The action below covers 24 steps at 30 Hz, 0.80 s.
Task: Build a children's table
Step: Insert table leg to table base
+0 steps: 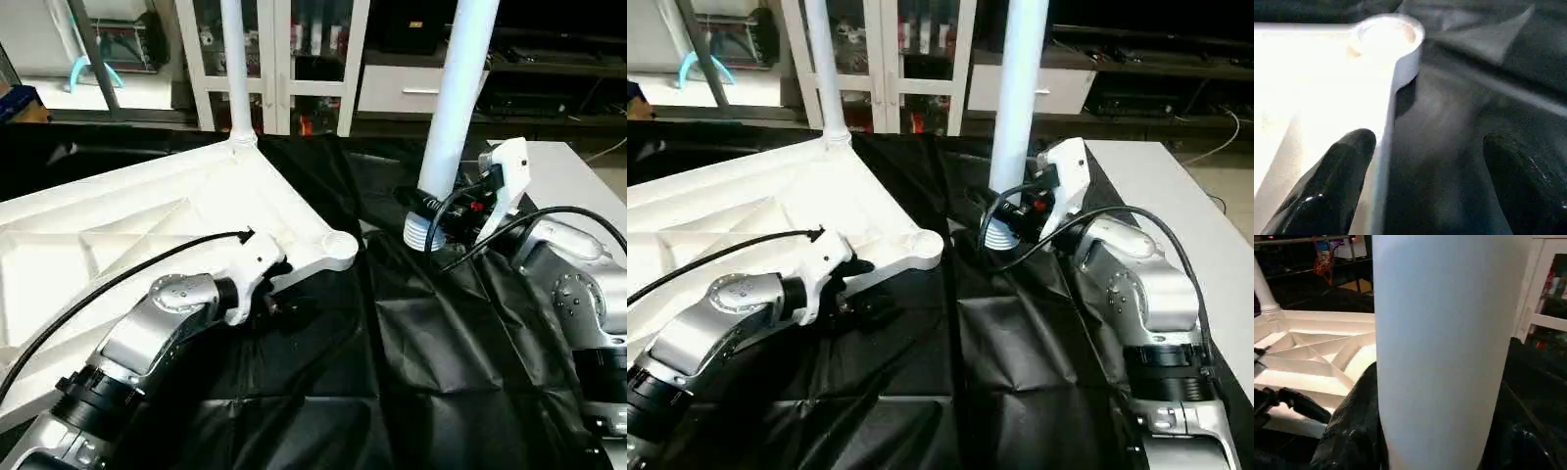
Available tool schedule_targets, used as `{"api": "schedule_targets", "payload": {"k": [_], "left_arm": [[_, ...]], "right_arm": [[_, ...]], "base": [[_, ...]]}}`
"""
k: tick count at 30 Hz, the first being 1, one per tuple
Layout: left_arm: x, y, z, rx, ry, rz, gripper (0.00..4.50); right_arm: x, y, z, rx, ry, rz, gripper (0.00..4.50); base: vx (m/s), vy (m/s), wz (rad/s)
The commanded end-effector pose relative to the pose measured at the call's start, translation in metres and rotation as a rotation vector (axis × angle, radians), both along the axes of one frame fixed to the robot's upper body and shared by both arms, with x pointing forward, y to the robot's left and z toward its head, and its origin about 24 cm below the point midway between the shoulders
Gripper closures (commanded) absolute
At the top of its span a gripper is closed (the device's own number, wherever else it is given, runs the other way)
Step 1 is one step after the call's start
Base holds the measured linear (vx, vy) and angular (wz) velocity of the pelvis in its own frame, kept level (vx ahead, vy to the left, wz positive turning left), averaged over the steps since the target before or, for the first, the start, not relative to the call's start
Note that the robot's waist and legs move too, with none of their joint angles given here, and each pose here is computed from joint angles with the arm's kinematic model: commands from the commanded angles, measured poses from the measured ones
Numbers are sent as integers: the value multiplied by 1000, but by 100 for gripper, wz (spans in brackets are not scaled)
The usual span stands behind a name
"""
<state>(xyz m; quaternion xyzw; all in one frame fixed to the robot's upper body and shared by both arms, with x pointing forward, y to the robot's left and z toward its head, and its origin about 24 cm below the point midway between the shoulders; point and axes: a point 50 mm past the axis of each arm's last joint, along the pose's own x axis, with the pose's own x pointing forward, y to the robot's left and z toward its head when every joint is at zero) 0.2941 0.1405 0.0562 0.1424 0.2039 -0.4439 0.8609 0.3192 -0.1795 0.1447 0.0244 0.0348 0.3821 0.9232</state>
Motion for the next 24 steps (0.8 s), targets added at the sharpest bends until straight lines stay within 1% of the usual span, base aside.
{"api": "schedule_targets", "payload": {"k": [1, 6, 8, 9, 11, 12, 13, 14, 15, 17, 19, 20, 22, 23, 24], "left_arm": [[2, 2, -3, 19, -2, 21, 54], [14, -2, -1, -14, -33, 63, 54], [14, -2, -1, -11, -30, 59, 54], [14, -1, -2, -5, -23, 54, 71], [14, 0, -3, 1, -11, 43, 71], [13, 0, -3, -8, -2, 40, 85], [13, 0, -3, -9, 0, 38, 85], [10, 0, -4, -15, 18, 11, 107], [10, 0, -4, -15, 18, 11, 107], [6, 5, -9, 32, 33, -22, 117], [5, 7, -10, 51, 38, -26, 147], [6, 14, -11, 69, 41, -8, 155], [6, 16, -11, 71, 41, 1, 160], [6, 18, -11, 68, 46, 9, 180], [6, 19, -11, 67, 50, 12, 191]], "right_arm": [[-3, 2, 8, 4, -40, 14, 261], [-7, 6, 6, -7, -35, 55, 261], [-7, 6, 5, -13, -35, 56, 261], [-7, 6, 6, -13, -34, 58, 261], [-7, 6, 7, -12, -35, 62, 261], [-7, 6, 7, -11, -36, 62, 261], [-7, 6, 7, -11, -36, 63, 261], [-6, 6, 7, -13, -36, 64, 261], [-6, 6, 7, -13, -36, 64, 261], [-6, 4, 9, -15, -37, 71, 261], [-5, 4, 10, -14, -37, 74, 261], [-5, 3, 13, 1, -39, 85, 261], [-5, 2, 14, 6, -40, 89, 261], [-6, 2, 15, 24, -36, 97, 261], [-6, 1, 15, 30, -33, 105, 261]], "base": [[0, 0, 0], [0, 0, 0], [0, 0, 0], [0, 0, 0], [0, 0, 0], [0, 0, 0], [0, 0, 0], [0, 0, 0], [0, 0, 0], [0, 0, 0], [0, 0, 0], [0, 0, 0], [0, 0, 0], [0, 0, 0], [0, 0, 0]]}}
